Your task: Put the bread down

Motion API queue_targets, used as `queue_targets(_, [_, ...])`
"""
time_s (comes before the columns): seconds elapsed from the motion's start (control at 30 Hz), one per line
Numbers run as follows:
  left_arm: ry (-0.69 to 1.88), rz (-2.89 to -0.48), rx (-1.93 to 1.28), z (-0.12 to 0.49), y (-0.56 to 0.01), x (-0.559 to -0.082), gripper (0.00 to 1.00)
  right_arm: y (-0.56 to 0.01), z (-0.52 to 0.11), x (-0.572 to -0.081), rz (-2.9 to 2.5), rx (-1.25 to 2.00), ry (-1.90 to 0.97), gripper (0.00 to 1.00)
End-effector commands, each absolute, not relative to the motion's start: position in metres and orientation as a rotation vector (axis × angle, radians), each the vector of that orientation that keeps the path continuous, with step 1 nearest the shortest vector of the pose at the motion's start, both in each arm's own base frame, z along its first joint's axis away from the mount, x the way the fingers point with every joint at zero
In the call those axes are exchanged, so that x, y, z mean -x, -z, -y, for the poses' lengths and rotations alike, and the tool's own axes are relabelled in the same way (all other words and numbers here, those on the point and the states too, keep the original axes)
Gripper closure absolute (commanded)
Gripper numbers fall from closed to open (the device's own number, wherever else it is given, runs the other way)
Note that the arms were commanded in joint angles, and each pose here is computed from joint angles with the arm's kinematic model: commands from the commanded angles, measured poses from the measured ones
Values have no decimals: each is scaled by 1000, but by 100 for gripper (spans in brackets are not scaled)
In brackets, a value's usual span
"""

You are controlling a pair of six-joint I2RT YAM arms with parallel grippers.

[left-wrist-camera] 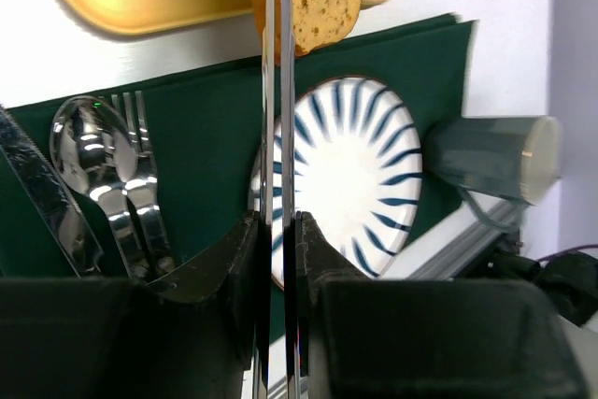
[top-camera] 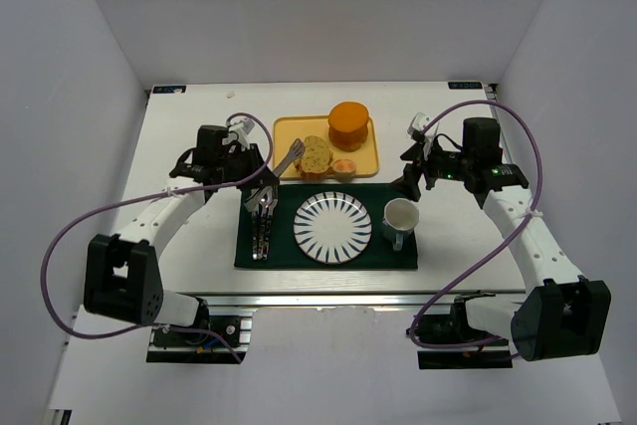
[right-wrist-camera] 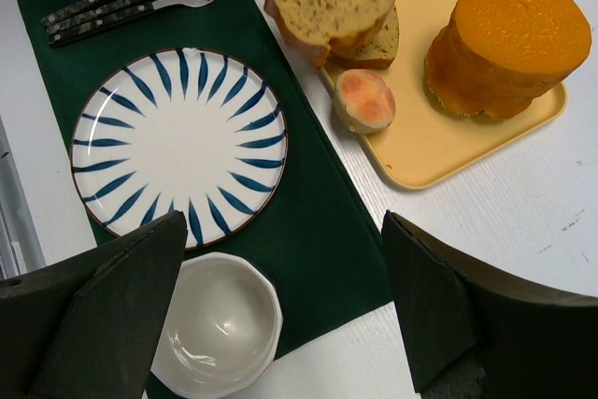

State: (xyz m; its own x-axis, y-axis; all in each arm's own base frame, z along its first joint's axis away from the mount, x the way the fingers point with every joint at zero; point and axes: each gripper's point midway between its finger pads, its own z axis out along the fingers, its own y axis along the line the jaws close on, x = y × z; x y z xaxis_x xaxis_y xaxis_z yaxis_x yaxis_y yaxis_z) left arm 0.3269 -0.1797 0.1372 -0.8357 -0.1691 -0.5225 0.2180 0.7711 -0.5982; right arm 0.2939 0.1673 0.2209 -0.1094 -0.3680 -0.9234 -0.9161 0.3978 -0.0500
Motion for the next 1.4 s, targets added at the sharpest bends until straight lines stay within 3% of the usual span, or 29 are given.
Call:
queue_targets(0.0, [981,-2247,-105,187,-191,-315,99,-231,-168,-291,-1633,1147,-696,11])
queue_targets(0.2, [1054,-2277,-149,186,-202,-269,100,-236,-169,-293,-1617,1150,-699,11])
queue_targets(0.47, [1199,-2379,-145,197,-162,-199,100,-237,-170,-294,-1614,1153,-703,11])
queue_targets(0.6, [1224,-2404,-138,209,-146,-188,97,-240,-171,-296,-1601,1154,-706,11])
queue_targets(0.63, [1219,-2421,-136,211,-141,-188,95,-241,-171,-296,-1601,1152,-709,11])
queue_targets(0.73, [1192,-2432,-157,218,-137,-190,78,-240,-171,-295,-1604,1154,-707,11])
queue_targets(0.8, [1168,-2442,-162,219,-135,-193,61,-240,-170,-296,-1606,1155,-702,11])
queue_targets(0.87, [1137,-2436,-168,217,-139,-197,55,-240,-170,-295,-1607,1156,-698,11])
queue_targets(1.07, [999,-2404,-151,205,-152,-211,50,-236,-171,-292,-1616,1157,-711,11])
queue_targets(1.37, [843,-2316,3,188,-170,-264,54,-235,-171,-291,-1610,1160,-718,11])
